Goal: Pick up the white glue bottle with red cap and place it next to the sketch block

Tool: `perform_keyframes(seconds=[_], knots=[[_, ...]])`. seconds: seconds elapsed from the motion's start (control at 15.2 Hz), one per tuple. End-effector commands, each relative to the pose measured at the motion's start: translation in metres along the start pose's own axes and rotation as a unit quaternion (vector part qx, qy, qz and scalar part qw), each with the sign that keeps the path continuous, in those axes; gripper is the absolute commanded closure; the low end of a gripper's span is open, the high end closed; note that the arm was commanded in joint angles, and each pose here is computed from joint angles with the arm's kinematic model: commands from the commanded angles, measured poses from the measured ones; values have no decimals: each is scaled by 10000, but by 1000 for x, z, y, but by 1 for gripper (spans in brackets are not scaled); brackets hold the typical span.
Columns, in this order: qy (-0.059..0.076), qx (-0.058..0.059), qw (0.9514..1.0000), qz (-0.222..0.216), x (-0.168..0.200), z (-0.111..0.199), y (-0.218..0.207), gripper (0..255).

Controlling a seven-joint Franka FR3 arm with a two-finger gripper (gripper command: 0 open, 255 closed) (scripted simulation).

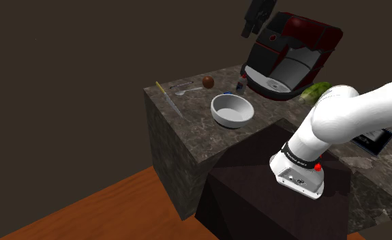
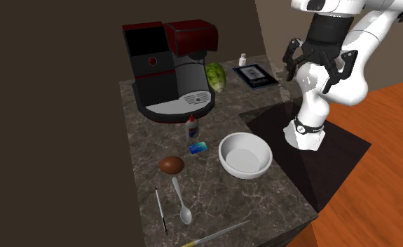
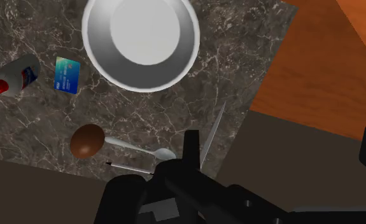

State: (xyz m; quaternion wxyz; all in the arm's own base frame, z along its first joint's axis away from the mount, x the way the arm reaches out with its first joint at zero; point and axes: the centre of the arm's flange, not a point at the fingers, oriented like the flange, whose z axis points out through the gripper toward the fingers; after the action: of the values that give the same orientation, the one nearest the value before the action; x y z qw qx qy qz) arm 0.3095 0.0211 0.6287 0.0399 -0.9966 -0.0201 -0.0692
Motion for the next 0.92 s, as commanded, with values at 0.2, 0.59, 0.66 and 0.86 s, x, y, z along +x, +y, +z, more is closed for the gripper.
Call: perform_keyframes(seconds=[0.2,0.59,0.66,0.86], knots=[[-177,-137,9997,35,18,27,22,0],[-532,-412,9977,104,49,81,69,0],[-591,-457,9971,116,54,90,77,0],[-767,-594,9952,151,68,117,102,0]])
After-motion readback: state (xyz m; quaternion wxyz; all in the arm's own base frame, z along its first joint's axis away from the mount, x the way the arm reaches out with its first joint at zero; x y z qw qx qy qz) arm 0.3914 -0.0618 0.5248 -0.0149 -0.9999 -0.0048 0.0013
